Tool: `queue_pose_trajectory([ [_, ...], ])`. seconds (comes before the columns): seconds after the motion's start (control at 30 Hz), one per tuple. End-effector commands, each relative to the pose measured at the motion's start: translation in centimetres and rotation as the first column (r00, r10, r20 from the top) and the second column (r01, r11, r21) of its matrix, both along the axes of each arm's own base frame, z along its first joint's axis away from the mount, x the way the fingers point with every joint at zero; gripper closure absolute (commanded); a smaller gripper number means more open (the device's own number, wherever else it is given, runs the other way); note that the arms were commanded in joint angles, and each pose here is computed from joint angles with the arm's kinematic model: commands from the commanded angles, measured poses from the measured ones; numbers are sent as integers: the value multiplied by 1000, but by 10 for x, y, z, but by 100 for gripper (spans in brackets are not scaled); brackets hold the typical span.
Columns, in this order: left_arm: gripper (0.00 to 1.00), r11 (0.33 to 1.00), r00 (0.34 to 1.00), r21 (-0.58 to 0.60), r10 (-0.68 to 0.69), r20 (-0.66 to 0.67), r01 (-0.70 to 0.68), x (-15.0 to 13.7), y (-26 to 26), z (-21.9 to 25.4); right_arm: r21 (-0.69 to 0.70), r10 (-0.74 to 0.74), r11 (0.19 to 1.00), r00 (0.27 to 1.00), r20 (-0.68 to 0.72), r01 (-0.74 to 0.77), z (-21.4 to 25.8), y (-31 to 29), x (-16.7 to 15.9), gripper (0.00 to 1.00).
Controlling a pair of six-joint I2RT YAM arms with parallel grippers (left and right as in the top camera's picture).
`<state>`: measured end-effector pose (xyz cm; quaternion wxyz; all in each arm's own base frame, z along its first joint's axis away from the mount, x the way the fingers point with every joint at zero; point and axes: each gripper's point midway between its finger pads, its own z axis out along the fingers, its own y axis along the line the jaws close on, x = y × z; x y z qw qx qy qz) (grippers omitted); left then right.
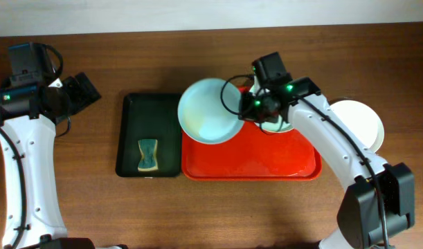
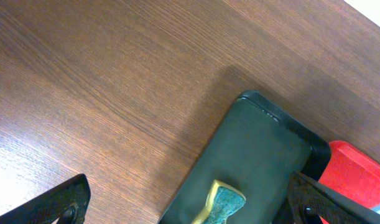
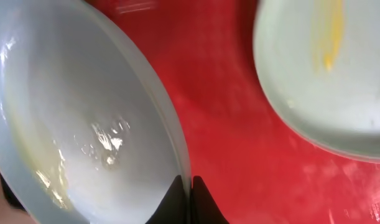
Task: Clean dirty plates on tray and stack at the side
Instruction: 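Lift the pale-blue plate with right gripper and carry it right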
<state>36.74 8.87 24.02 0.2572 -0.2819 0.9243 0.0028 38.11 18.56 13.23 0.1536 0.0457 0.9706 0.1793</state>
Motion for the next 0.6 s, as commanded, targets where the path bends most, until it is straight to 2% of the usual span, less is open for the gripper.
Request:
queue_pose_trajectory([
  [0.0,1,1000,1000,-6,12,-3,-12,0,1,-1,-74,-18,997,989,144,29,19,19,13,96],
  [0.27,1,1000,1000,-5,12,-3,-12,0,1,-1,-281,63,958,902,427,66,22,82,23,96],
  [0.4,1,1000,1000,-6,12,-3,-12,0,1,-1,-447,265,894,765,587,33,59,109,28,96],
  [0.57,1,1000,1000,-5,12,-3,-12,0,1,-1,-652,450,734,586,674,187,124,121,26,96],
])
